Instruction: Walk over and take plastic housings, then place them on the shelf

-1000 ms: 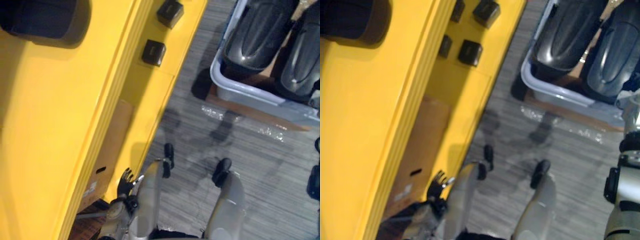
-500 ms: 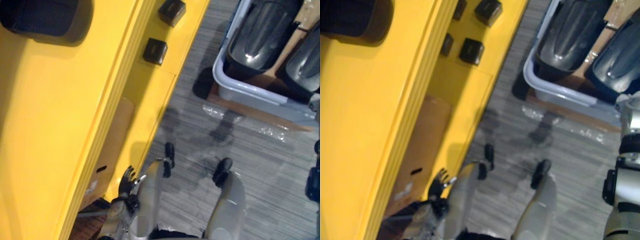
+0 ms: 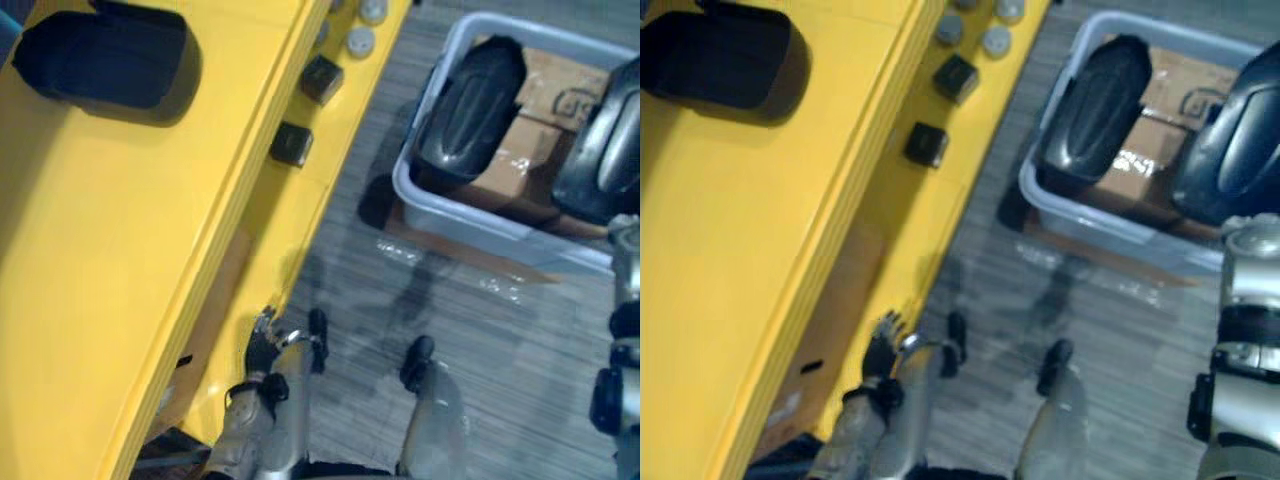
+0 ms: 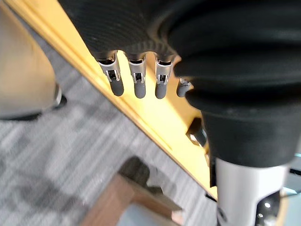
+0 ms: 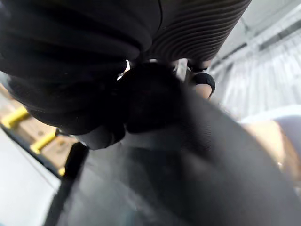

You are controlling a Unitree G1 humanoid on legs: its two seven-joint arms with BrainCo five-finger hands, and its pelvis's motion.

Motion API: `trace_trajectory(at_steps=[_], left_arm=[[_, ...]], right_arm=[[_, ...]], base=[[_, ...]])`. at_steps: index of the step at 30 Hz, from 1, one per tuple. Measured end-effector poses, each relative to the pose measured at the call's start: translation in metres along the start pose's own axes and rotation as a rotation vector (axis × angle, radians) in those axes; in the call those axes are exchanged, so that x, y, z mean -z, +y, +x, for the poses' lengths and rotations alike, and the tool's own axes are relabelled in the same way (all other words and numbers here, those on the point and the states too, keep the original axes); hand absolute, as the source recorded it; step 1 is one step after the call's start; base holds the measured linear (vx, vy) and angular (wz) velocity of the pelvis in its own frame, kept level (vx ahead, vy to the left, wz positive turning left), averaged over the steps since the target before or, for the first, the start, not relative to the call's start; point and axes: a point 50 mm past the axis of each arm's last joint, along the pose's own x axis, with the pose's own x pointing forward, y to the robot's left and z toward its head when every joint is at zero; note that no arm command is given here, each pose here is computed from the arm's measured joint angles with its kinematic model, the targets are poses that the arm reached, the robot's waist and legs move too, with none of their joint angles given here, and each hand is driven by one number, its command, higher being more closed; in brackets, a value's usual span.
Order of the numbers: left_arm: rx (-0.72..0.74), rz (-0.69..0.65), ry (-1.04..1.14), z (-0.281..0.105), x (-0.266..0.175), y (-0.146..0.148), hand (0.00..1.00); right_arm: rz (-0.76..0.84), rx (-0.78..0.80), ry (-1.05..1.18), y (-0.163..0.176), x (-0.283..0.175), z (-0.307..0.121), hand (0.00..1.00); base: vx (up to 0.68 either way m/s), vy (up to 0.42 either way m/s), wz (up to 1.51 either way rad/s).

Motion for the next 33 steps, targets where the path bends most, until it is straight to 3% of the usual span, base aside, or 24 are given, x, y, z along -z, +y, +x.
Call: trace_trajectory(at_steps=[4,11,20,26,33], left_arm=[[0.075,0.06,0.02,-0.005,0.0,0.0,0.0],[0.345,0.221,0.045,-0.012,-0.005,-0.023,0.0],[0.573,0.356,0.111,0.002,-0.024,-0.057,0.0],[0.477,0.261,0.068,0.018,-0.043,-0.069,0.0],[0.355,0.266,0.058,0.042,-0.051,-0.067,0.0]], right_arm=[[-0.022,0.008,0.009,0.003,0.012,-0.005,1.0],[-0.091,0.056,-0.142,-0.001,0.01,-0.015,1.0],[-0.203,-0.15,-0.333,0.027,0.061,-0.101,1.0],[-0.244,-0.264,-0.448,0.03,0.08,-0.142,1.0],[-0.249,-0.373,-0.55,0.036,0.091,-0.173,1.0]], base=[[0.07,-0.004,0.01],[0.05,0.012,-0.01],[0.08,-0.007,-0.09],[0.03,0.009,-0.19],[0.0,-0.005,-0.18]])
